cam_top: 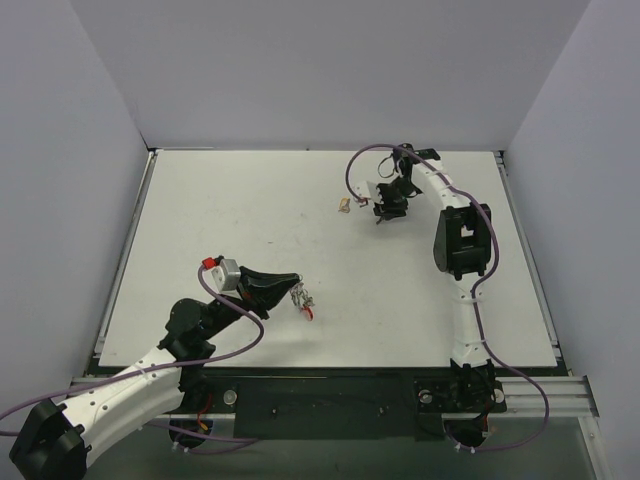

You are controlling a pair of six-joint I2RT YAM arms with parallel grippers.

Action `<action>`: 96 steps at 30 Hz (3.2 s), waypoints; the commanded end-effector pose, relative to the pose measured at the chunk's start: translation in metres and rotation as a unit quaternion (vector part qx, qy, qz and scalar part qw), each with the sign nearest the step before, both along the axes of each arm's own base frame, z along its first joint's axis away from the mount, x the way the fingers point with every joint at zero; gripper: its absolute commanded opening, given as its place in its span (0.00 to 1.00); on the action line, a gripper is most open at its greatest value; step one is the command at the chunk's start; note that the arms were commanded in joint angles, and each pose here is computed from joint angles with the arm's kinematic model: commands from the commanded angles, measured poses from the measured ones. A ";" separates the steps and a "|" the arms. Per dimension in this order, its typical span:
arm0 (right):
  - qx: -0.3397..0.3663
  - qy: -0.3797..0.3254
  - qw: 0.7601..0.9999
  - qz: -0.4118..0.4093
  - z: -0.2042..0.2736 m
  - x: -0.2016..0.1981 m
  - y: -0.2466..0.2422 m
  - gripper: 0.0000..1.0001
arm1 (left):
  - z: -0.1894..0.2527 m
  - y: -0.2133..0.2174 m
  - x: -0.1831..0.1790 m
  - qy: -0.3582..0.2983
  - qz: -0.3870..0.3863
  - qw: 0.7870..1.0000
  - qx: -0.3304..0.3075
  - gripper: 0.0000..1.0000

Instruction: Put the keys on the keyring

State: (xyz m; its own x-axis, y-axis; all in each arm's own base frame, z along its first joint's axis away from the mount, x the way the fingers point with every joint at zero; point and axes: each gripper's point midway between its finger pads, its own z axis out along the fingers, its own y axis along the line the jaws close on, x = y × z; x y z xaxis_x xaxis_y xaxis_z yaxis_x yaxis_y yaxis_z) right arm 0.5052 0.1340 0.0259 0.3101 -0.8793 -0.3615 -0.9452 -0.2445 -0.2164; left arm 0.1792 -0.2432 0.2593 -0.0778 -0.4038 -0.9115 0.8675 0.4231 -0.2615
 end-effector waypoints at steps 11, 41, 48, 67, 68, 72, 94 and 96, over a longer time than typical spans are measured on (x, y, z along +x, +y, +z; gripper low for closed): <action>0.010 0.006 1.000 -0.022 -0.005 0.007 0.011 0.31 | 0.031 0.004 0.003 -0.036 0.010 0.999 -0.028 0.00; 0.027 0.006 0.998 -0.062 -0.002 0.016 0.010 0.23 | 0.034 0.001 0.006 -0.037 0.007 0.999 -0.027 0.00; 0.019 0.000 0.998 -0.065 -0.006 0.020 0.009 0.20 | 0.034 0.000 0.006 -0.036 0.006 0.999 -0.025 0.00; 0.002 0.001 0.999 -0.051 -0.010 0.016 0.008 0.00 | 0.034 0.001 0.005 -0.036 0.007 0.999 -0.025 0.00; 0.009 0.003 0.998 -0.058 -0.007 0.016 0.009 0.00 | 0.035 0.001 0.005 -0.037 0.005 0.999 -0.026 0.00; 0.054 0.016 0.994 -0.093 0.015 0.013 0.013 0.00 | 0.037 0.001 0.004 -0.039 0.005 0.999 -0.027 0.00; 0.255 0.198 0.923 -0.207 0.208 -0.242 0.002 0.00 | 0.070 -0.039 -0.007 -0.101 -0.102 0.990 -0.005 0.00; 0.253 0.219 0.931 -0.143 0.219 -0.281 0.002 0.00 | 0.076 -0.046 -0.008 -0.106 -0.117 0.987 -0.004 0.00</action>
